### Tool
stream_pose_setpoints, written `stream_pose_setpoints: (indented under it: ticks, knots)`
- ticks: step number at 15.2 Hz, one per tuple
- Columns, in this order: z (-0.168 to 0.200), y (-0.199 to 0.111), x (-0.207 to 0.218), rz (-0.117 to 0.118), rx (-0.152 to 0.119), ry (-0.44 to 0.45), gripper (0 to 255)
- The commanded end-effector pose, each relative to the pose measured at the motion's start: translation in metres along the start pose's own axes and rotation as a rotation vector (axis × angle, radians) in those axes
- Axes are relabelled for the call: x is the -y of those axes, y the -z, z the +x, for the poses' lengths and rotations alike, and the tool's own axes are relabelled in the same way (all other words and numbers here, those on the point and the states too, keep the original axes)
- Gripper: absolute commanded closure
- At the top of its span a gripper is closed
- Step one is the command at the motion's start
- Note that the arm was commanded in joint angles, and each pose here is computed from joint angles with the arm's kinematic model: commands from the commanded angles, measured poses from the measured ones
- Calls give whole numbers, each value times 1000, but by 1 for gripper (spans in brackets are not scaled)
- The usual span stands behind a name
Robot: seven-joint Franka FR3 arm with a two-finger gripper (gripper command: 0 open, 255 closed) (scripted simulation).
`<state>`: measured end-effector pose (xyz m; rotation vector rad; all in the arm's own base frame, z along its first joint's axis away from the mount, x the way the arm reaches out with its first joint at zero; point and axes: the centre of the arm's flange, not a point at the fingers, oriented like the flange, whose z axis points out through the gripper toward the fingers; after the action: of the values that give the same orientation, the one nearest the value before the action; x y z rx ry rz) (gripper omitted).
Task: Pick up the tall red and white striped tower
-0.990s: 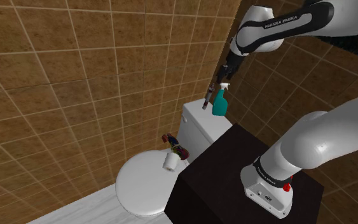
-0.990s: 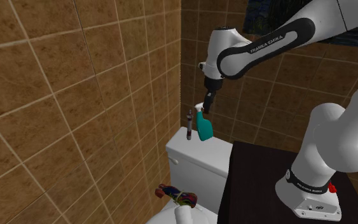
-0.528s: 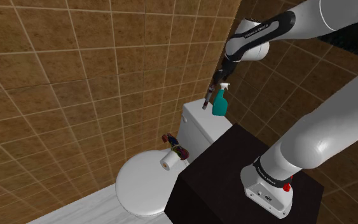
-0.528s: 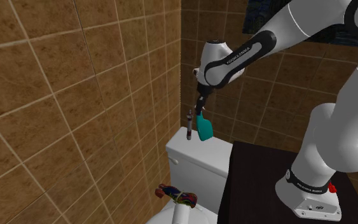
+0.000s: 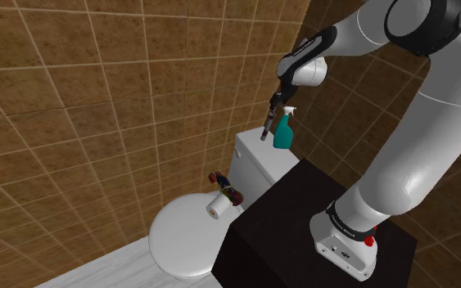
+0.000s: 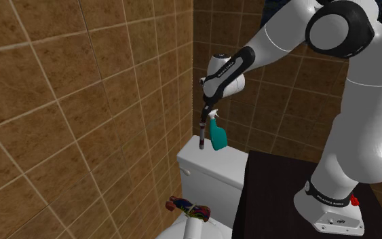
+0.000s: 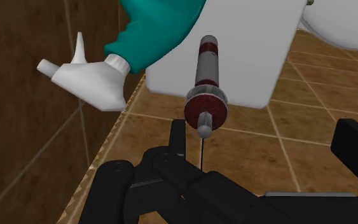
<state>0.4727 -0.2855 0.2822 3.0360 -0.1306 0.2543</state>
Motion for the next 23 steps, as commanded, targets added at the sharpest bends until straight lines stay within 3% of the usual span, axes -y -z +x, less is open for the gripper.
stream_pose_setpoints:
  ticks: [1,12,13,23]
  knots:
    - [11,-21,-16,-11,-14,-1,0]
    - [11,-72,-23,-18,-23,-2,0]
    - [10,-73,-23,-18,-23,-2,255]
    - [12,-67,-23,-18,-23,-2,255]
